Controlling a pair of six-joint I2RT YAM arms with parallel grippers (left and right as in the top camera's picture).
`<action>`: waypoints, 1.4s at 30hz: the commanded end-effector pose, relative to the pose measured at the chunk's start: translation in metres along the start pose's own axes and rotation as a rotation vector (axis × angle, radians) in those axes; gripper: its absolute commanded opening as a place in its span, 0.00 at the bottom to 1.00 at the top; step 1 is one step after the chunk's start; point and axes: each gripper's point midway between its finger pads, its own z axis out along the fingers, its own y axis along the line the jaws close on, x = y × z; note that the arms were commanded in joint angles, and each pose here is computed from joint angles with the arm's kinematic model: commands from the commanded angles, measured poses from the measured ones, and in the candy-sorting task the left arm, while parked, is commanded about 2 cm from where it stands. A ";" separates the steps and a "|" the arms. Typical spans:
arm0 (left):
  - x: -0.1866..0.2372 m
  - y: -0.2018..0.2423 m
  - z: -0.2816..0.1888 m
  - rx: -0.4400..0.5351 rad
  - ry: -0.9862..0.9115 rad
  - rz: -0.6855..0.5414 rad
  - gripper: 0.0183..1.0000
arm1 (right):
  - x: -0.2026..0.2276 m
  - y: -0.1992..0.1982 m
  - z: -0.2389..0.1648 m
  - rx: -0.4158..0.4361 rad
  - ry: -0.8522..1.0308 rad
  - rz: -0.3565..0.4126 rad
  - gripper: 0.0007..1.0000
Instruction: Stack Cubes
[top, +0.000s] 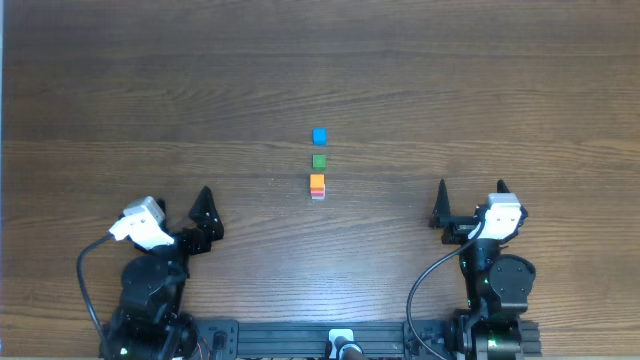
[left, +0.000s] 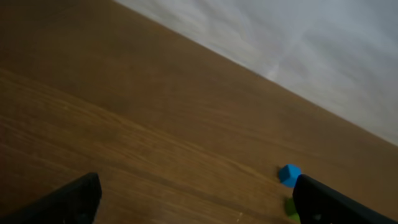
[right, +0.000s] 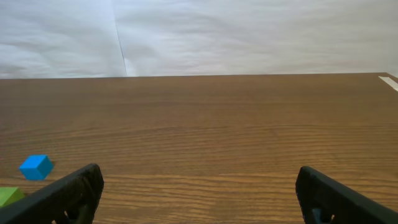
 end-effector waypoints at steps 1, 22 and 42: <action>0.010 0.003 0.003 -0.005 0.029 0.004 1.00 | 0.001 0.000 0.000 -0.003 -0.004 -0.002 0.99; 0.000 0.026 0.004 -0.108 -0.015 -0.010 1.00 | 0.001 0.000 0.000 -0.003 -0.004 -0.002 0.99; -0.032 0.019 0.011 0.013 -0.206 -0.042 1.00 | 0.001 0.000 0.000 -0.003 -0.004 -0.002 0.99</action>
